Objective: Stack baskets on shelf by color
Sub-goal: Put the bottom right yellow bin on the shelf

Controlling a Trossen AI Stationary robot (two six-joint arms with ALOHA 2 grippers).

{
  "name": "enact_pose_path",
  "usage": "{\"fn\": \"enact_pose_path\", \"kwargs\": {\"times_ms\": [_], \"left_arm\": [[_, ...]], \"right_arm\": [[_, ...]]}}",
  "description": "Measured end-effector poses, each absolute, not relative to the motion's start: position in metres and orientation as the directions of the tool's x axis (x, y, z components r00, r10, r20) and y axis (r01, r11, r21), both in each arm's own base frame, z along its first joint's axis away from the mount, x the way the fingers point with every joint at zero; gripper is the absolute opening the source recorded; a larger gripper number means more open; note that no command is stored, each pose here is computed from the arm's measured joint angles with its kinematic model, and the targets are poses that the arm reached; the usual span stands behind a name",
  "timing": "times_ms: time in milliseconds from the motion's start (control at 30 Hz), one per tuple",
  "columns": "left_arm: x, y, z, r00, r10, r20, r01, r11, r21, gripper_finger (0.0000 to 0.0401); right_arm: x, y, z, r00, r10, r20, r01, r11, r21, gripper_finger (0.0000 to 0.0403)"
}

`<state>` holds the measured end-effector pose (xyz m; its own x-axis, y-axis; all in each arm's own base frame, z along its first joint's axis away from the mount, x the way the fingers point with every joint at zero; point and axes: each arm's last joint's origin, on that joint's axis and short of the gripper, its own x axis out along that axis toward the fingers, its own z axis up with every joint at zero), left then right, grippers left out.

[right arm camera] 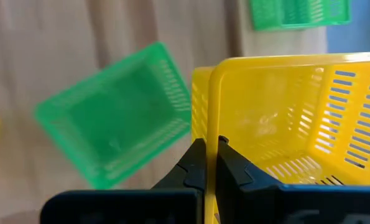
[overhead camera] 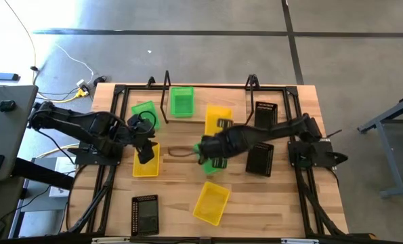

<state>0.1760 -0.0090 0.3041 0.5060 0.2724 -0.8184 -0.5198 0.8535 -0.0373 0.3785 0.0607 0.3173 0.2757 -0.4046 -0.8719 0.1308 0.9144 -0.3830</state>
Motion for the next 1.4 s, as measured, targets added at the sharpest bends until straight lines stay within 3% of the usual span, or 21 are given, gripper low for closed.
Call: {"fn": "enact_pose_path", "kwargs": {"times_ms": [233,633,1067,1400], "left_arm": [[0.176,0.0,0.304,0.493,0.297,-0.818,-0.561,0.827,-0.038,0.0145],[0.176,0.013,0.304,0.469,0.332,-0.818,-0.619,0.784,-0.037,0.0145],[0.174,0.021,0.303,0.441,0.35,-0.826,-0.655,0.755,-0.03,0.0145],[0.173,0.024,0.303,0.434,0.358,-0.826,-0.67,0.742,-0.03,0.0145]], "right_arm": [[0.386,0.006,0.318,0.243,-0.438,-0.866,0.091,0.899,-0.429,0.0],[0.394,-0.072,0.315,0.269,-0.405,-0.874,0.185,0.912,-0.366,0.0],[0.416,-0.089,0.265,0.155,-0.394,-0.906,-0.001,0.917,-0.399,0.0],[0.429,-0.104,0.231,0.107,-0.386,-0.916,-0.024,0.92,-0.39,0.0]]}}
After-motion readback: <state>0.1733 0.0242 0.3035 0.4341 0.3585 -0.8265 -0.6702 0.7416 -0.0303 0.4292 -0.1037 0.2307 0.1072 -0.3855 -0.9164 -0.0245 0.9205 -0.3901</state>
